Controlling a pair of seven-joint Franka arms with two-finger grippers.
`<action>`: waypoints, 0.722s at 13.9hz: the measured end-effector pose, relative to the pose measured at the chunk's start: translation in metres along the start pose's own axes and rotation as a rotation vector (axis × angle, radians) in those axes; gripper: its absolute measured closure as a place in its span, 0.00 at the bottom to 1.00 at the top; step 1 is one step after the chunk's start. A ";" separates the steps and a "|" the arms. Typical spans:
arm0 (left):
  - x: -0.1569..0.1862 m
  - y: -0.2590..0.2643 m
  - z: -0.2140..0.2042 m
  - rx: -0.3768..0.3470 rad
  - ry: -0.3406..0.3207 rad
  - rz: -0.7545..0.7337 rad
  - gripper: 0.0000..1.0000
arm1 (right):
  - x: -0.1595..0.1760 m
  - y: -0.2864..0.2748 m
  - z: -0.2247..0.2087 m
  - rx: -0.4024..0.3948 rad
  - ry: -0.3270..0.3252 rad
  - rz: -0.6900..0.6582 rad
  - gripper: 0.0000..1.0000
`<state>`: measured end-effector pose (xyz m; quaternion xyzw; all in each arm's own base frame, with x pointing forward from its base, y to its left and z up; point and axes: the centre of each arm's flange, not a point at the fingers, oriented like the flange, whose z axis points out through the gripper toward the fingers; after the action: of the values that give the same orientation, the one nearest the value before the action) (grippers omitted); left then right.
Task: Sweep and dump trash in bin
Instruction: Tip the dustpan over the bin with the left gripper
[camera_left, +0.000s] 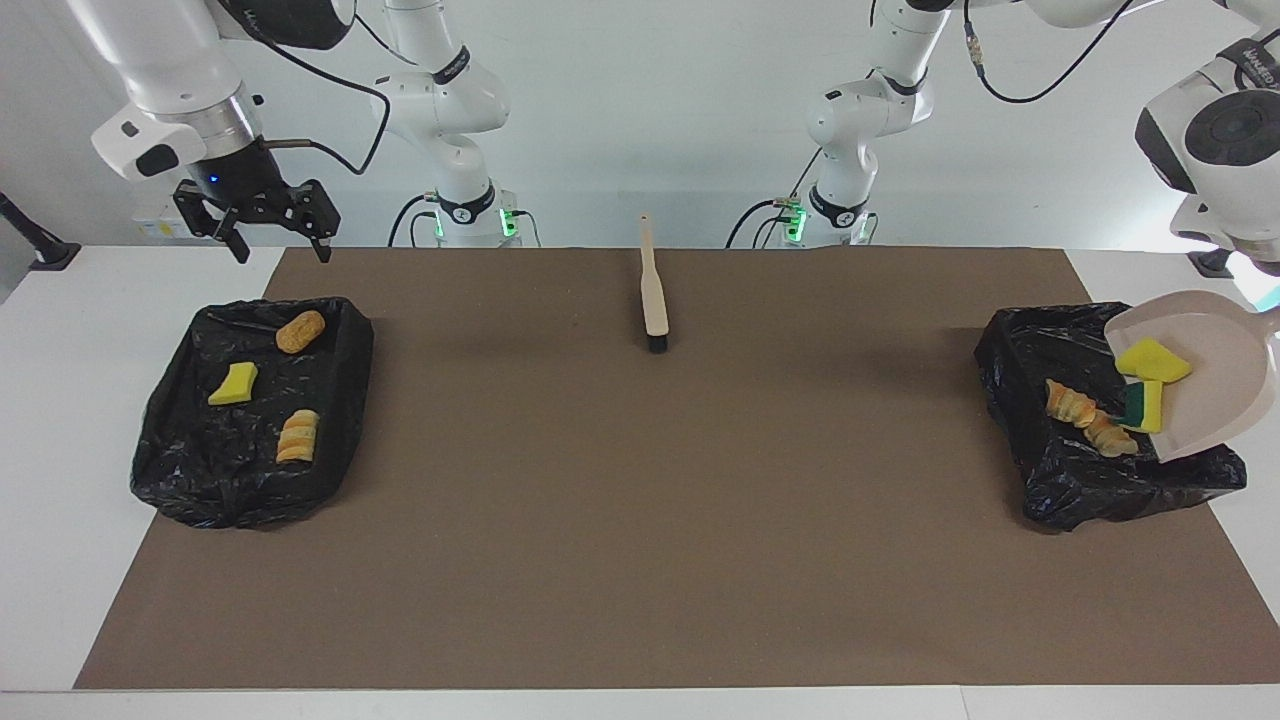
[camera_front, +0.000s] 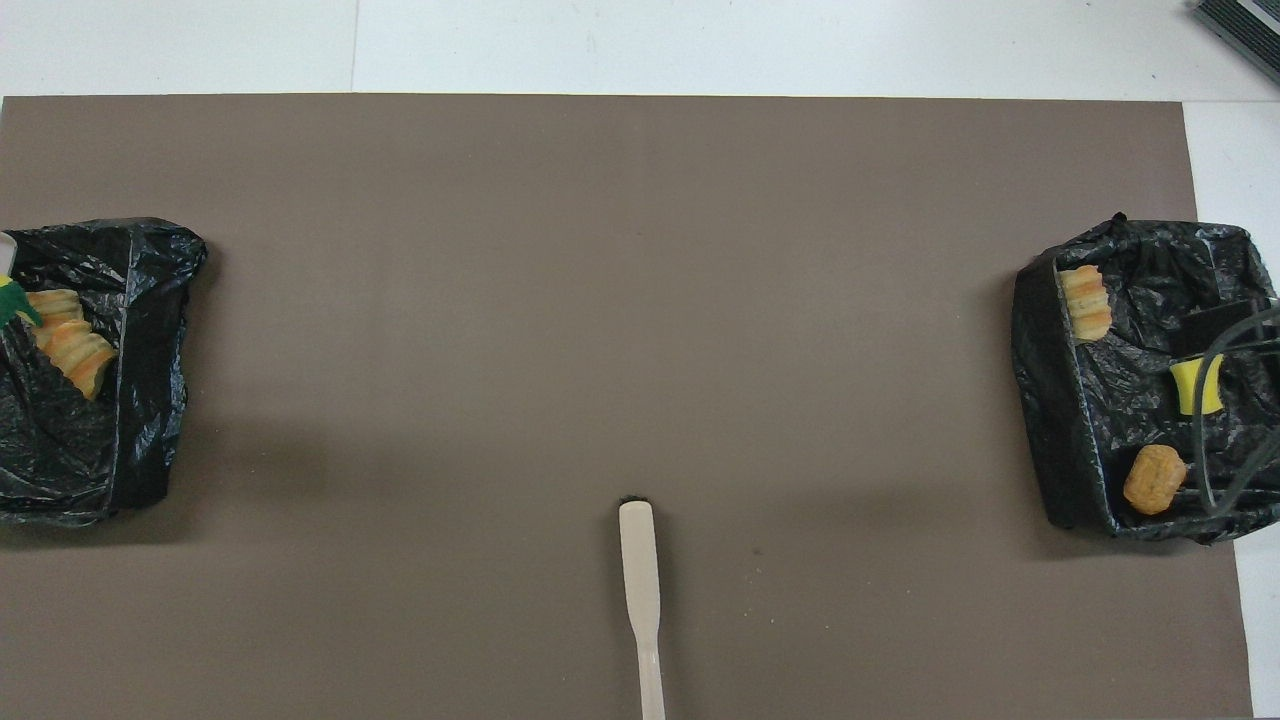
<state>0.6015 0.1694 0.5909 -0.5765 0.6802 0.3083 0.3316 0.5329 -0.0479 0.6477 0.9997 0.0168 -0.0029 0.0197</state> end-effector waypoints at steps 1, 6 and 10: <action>0.001 -0.001 -0.008 -0.007 -0.016 -0.001 0.67 | -0.004 -0.001 -0.004 0.001 -0.002 -0.002 0.00; -0.012 -0.001 -0.044 -0.018 -0.073 -0.052 0.67 | -0.006 -0.011 -0.007 0.002 -0.001 -0.016 0.00; -0.019 0.000 -0.068 -0.007 -0.094 -0.065 0.67 | -0.010 -0.008 -0.004 0.006 -0.038 -0.010 0.00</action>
<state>0.5971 0.1255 0.6462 -0.5844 0.6437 0.3265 0.3709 0.5226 -0.0400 0.6516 0.9994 0.0215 -0.0220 0.0170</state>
